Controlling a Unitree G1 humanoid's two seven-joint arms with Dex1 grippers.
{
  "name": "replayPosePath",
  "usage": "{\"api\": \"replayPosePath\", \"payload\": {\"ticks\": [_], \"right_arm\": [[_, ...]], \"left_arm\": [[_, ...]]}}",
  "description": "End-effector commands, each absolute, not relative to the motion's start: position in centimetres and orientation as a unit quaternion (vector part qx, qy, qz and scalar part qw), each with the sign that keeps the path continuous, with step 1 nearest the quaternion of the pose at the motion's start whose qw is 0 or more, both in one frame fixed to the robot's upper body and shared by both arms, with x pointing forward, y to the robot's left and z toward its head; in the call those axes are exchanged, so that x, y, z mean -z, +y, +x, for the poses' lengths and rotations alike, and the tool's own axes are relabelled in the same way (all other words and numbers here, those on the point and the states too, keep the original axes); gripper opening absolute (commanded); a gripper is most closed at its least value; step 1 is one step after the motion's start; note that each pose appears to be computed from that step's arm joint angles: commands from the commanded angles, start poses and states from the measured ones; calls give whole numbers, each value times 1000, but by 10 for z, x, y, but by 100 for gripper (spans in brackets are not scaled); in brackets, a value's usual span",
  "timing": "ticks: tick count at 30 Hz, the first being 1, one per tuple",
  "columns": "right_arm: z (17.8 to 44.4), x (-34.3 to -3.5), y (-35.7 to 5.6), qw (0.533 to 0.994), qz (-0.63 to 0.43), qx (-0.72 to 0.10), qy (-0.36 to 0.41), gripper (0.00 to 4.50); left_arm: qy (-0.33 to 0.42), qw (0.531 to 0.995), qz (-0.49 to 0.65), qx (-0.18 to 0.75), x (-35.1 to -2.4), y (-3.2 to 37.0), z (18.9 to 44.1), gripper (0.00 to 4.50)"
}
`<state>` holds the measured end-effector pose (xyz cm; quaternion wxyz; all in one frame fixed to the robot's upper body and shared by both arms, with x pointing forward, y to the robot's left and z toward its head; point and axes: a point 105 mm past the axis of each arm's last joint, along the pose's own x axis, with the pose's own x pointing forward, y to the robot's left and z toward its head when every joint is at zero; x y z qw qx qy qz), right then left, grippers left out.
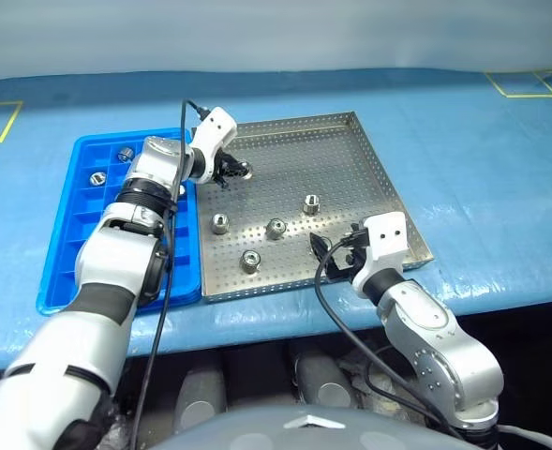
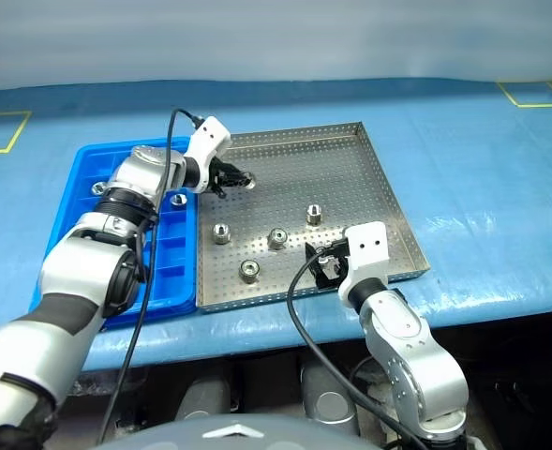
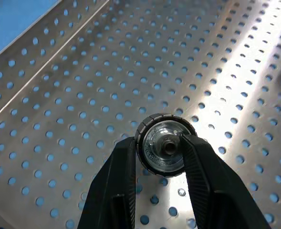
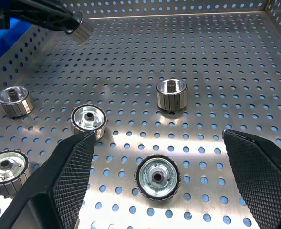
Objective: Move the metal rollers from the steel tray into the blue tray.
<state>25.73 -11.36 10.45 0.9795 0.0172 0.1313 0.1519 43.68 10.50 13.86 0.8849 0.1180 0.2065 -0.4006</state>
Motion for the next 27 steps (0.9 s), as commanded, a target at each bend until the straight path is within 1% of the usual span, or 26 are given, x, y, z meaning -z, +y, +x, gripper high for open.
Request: {"api": "replayPosePath", "payload": {"ticks": [1,6,9,13,19,23,27], "right_arm": [[259,-117,-112,982,17,-156,104,450],[260,-116,-109,981,19,-162,105,450],[259,-115,-106,979,19,-170,108,450],[260,-115,-96,975,19,-193,109,450],[264,-114,-77,965,14,-237,111,450],[267,-116,-66,958,14,-266,109,450],[268,-115,-61,953,12,-280,113,450]], "left_arm": [[157,886,96,425,-167,99,429,114],[107,912,84,388,-184,116,419,114],[72,942,87,317,-194,143,416,114],[47,971,119,201,-196,190,404,114],[43,988,129,76,-187,239,377,114],[67,987,144,1,-172,265,352,114],[94,985,135,-57,-156,283,334,114]]}}
